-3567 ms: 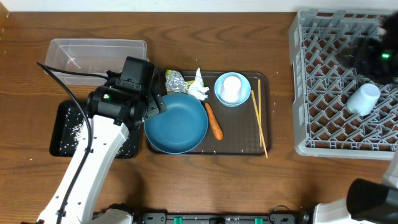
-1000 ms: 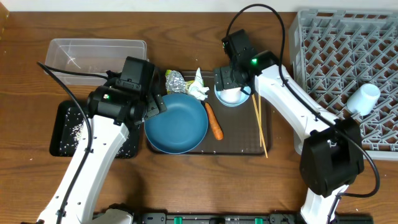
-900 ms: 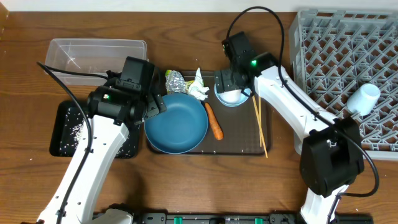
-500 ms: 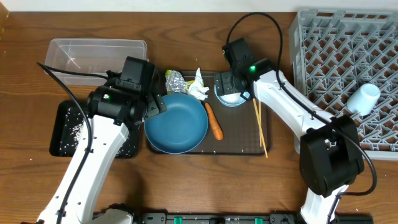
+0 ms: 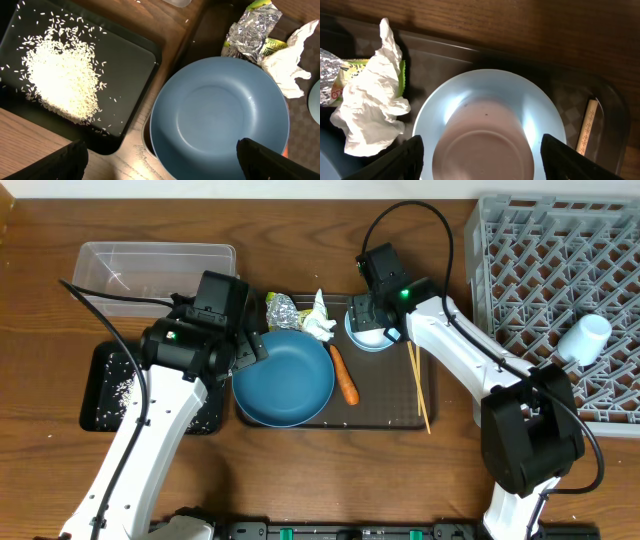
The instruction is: Sort waste into correct bins and load items into the dishwasher rack
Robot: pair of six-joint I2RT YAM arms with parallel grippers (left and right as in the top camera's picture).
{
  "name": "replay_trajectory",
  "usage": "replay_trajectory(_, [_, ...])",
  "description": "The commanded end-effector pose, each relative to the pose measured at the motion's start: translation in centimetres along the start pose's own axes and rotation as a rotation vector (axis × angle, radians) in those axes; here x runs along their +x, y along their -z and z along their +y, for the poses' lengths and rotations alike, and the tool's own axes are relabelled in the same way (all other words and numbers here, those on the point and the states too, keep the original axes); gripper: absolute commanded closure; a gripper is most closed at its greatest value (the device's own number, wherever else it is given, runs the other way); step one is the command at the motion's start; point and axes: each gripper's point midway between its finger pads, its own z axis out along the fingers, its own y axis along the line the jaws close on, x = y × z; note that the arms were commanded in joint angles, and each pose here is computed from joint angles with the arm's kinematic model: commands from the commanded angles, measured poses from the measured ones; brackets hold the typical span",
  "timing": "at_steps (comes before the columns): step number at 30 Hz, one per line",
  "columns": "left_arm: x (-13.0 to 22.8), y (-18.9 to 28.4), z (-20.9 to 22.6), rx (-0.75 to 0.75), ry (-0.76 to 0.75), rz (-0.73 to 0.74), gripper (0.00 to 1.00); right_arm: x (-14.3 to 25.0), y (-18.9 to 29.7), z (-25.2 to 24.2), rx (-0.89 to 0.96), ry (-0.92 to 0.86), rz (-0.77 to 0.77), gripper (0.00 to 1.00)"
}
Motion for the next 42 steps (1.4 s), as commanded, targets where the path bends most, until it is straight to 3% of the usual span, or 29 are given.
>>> replay_trajectory(1, [-0.4, 0.2, 0.3, -0.014, 0.002, -0.016, 0.02, 1.2, -1.2, 0.2, 0.018, 0.010, 0.035, 0.26])
replay_trajectory(7, [-0.4, 0.2, 0.4, -0.015, 0.002, -0.016, 0.02, 1.5, -1.2, 0.2, 0.019, 0.004, 0.049, 0.34])
replay_trajectory(11, [-0.4, 0.2, 0.3, -0.014, 0.002, -0.016, 0.02, 1.5, -1.1, 0.1, 0.020, 0.003, 0.050, 0.46])
replay_trajectory(16, [-0.4, 0.2, 0.3, -0.014, 0.002, -0.016, 0.02, 0.4, 0.0, 0.3, 0.012, -0.005, 0.023, 0.51])
replay_trajectory(21, [-0.4, 0.2, 0.3, -0.014, 0.002, -0.016, 0.02, -3.2, 4.2, -0.7, 0.003, -0.041, -0.061, 0.51])
replay_trajectory(26, [-0.4, 0.2, 0.3, -0.014, 0.002, -0.016, 0.02, -7.6, 11.5, -4.0, 0.010, -0.099, -0.196, 0.51])
replay_trajectory(33, [-0.4, 0.2, 0.3, -0.014, 0.002, -0.016, 0.02, -10.1, 21.2, -16.1, 0.149, -0.258, -0.371, 0.51])
replay_trajectory(37, [-0.4, 0.2, 0.4, -0.015, 0.002, -0.016, 0.02, -8.1, 24.4, -25.5, 0.283, -0.428, -0.402, 0.51])
replay_trajectory(42, [-0.4, 0.2, 0.3, -0.014, 0.002, -0.016, 0.02, -2.6, 26.3, -35.9, 0.445, -0.634, -0.351, 0.51])
